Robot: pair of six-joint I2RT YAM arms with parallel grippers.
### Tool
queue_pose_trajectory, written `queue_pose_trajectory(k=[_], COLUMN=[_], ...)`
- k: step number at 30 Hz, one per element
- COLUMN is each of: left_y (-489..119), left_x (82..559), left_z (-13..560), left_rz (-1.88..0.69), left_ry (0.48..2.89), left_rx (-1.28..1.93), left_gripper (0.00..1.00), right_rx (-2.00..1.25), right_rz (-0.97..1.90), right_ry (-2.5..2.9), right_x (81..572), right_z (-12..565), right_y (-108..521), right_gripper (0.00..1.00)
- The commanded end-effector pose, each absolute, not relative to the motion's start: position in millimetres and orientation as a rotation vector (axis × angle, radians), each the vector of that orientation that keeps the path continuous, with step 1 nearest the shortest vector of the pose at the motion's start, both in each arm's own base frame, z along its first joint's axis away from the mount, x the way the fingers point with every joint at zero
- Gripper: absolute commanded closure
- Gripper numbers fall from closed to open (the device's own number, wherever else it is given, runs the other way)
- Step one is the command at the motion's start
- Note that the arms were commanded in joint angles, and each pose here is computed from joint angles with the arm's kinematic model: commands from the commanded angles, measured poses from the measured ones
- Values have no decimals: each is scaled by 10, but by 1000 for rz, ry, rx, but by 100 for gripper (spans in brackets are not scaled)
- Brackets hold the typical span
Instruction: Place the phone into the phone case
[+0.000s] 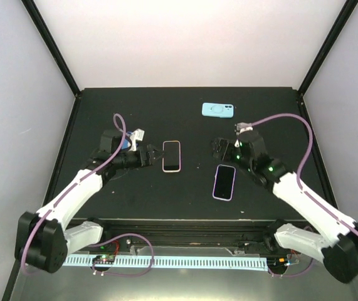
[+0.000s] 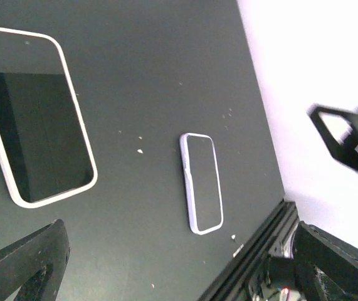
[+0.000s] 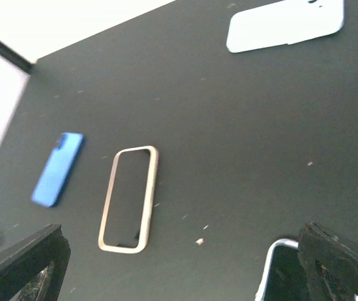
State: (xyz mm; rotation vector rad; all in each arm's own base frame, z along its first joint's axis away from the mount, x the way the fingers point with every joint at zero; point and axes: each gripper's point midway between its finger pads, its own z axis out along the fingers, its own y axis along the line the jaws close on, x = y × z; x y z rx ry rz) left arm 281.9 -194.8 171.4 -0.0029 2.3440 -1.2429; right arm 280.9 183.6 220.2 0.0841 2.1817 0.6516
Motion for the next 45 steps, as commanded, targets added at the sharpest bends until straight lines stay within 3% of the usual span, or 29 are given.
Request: queue_pose_trajectory(k=[1, 7, 13, 15, 31, 45], left_y=[-1923, -1904, -1909, -1914, -1984, -1944], left_x=[2448, 2171, 2063, 2048, 1955, 1983], left_z=[1890, 2036, 2019, 1989, 2073, 2122], left_rz=[-1255, -1276, -1280, -1282, -1374, -1380], left_ry=[2346, 2316, 2291, 2300, 2258, 2238], left_rx=[141, 246, 333, 360, 457, 451], left_gripper=[1, 1, 1, 1, 1, 1], right_rx=[68, 190, 352, 405, 624, 641], right_rz=[587, 461, 481, 542, 804, 809], right_ry=[2186, 2243, 2293, 2297, 2314, 2425], right_x=[3298, 4084, 4743, 4909, 5782, 5882], right_z=[2130, 1851, 1490, 1372, 652, 196], right_y=[1760, 1394, 1021, 968, 883, 938], right_gripper=[0, 11, 42, 45, 52, 56])
